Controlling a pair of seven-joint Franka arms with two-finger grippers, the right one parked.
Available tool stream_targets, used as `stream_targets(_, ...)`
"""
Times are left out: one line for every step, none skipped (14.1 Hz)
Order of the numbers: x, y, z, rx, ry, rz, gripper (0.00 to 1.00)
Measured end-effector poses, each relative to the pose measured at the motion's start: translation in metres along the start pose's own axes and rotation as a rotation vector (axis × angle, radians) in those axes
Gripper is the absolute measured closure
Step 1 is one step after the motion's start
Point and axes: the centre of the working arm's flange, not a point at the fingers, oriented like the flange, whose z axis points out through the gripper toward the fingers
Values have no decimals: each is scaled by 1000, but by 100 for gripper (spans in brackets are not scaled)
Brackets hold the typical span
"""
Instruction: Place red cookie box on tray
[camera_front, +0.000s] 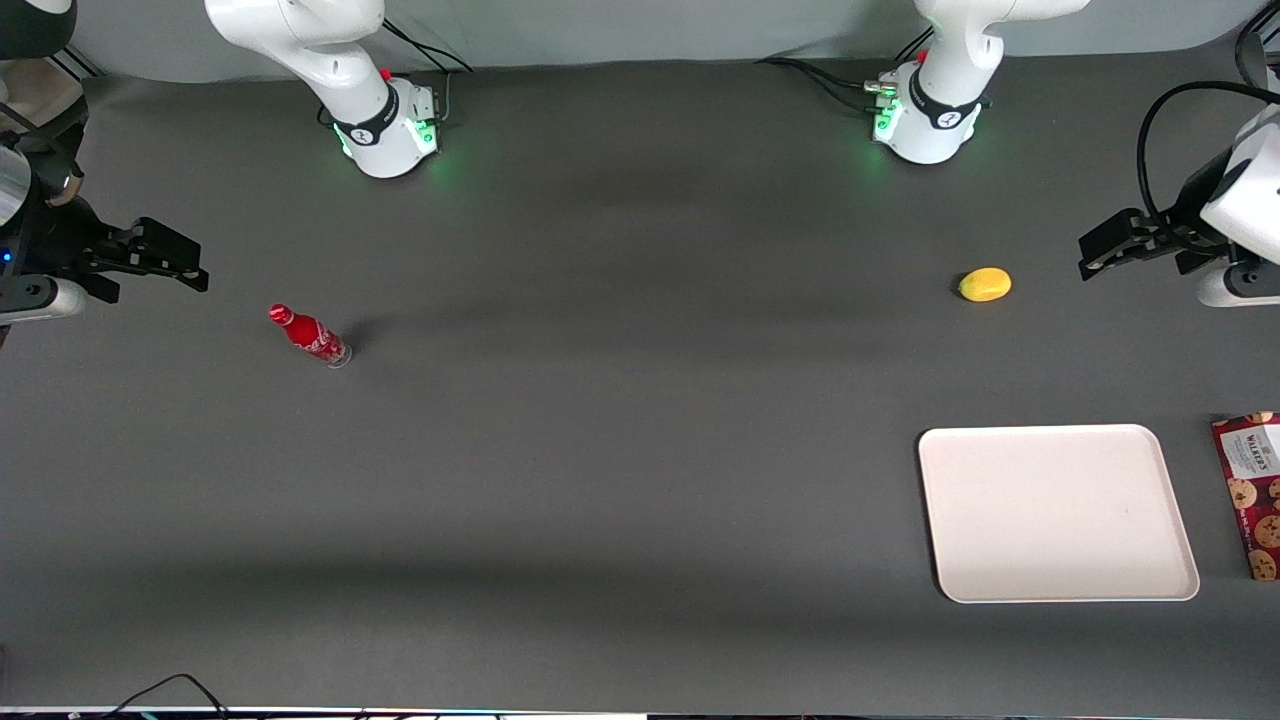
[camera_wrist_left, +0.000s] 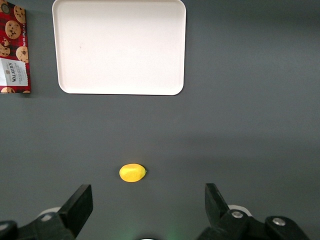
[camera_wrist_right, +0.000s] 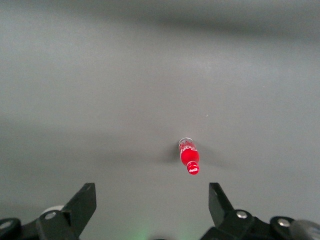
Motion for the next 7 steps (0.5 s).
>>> stream_targets(0,0,0,0,-3,0,0)
stream_targets(-1,0,1,1,-9,0,0)
stream_targets(-1,0,1,2,-14,0,0)
stream_targets(-2,0,1,2,-17,1,0)
stream_targets(-2,0,2,2,-19,1,0)
stream_targets(-2,1,2,3,-20,2,0)
stream_targets(-2,1,2,3,-21,2,0)
